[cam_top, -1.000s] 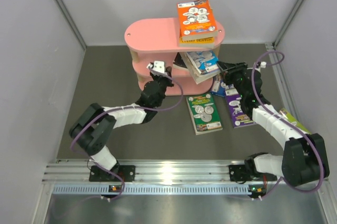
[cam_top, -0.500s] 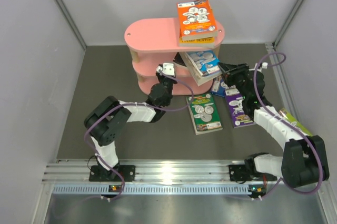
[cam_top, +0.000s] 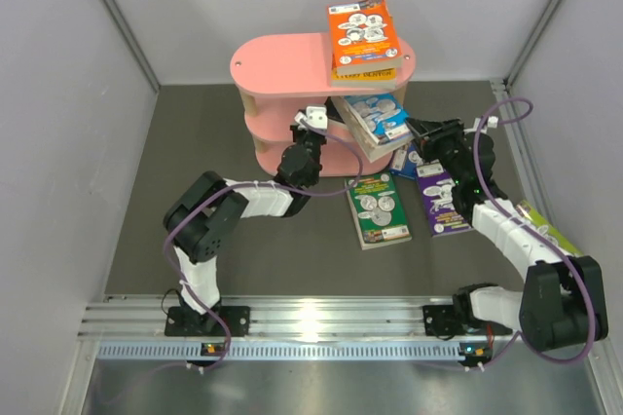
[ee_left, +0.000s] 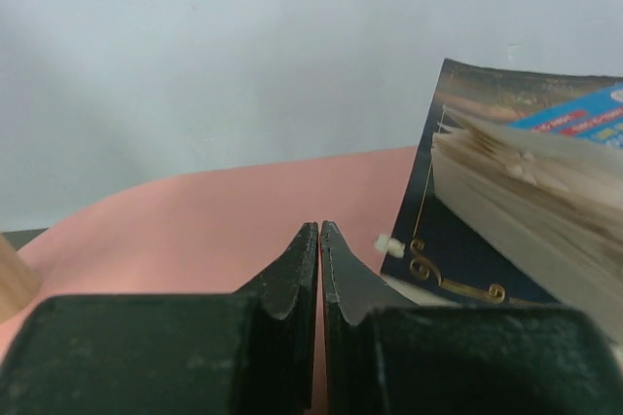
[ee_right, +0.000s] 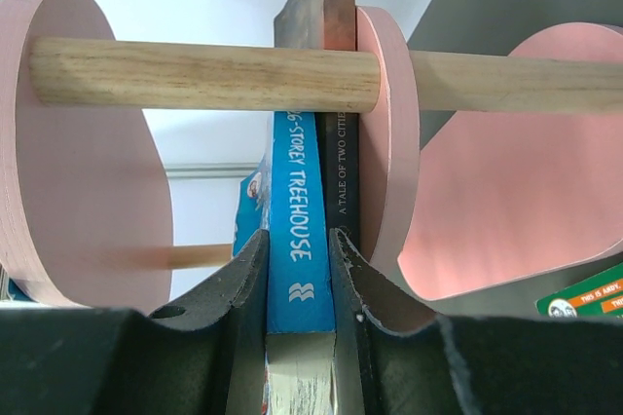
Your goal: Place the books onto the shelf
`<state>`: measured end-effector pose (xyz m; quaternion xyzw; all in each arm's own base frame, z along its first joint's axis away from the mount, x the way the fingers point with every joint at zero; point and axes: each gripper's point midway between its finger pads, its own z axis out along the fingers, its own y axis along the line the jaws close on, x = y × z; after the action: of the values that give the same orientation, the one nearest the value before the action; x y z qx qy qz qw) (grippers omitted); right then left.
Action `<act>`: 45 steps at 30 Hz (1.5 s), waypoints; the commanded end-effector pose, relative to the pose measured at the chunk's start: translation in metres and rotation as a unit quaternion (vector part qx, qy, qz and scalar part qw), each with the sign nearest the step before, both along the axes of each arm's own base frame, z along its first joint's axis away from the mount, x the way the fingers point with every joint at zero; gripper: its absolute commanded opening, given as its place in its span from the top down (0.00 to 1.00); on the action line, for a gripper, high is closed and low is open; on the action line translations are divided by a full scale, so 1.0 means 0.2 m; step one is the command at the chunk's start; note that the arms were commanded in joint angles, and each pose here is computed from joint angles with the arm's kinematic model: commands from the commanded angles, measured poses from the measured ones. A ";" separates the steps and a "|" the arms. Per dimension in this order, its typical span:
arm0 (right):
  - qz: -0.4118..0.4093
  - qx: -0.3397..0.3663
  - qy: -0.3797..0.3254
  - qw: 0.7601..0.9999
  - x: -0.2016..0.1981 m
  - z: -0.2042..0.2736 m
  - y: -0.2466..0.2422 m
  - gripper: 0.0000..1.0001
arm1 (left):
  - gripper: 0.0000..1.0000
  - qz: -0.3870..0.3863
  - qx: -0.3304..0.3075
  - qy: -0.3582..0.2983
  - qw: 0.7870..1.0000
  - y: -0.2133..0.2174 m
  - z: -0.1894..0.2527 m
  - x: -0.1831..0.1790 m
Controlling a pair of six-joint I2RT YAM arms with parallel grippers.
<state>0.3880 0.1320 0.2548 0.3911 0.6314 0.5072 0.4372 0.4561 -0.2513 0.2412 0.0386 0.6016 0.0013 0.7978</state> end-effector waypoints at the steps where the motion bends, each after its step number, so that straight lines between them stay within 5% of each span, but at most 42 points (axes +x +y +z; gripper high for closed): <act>1: -0.009 -0.014 0.004 1.000 -0.01 -0.03 -0.06 1.00 | 0.91 -0.002 0.022 0.003 1.000 -0.04 -0.04 0.08; 8: -0.016 -0.012 0.002 1.000 -0.01 -0.03 -0.11 1.00 | 0.91 -0.082 -0.004 0.013 0.997 -0.17 -0.06 0.05; 23: -0.040 -0.016 -0.033 0.999 -0.09 0.18 -0.19 1.00 | 0.91 -0.234 -0.033 0.064 0.969 -0.43 -0.07 -0.34; 45: -0.036 -0.007 -0.070 0.997 0.15 0.48 -0.06 1.00 | 0.90 -0.179 -0.042 0.061 0.981 -0.28 0.08 -0.43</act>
<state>0.4050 0.1197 0.2865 0.3957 0.6412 0.4883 0.4403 0.3777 -0.3157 0.2388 0.1262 0.6427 -0.1591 0.7387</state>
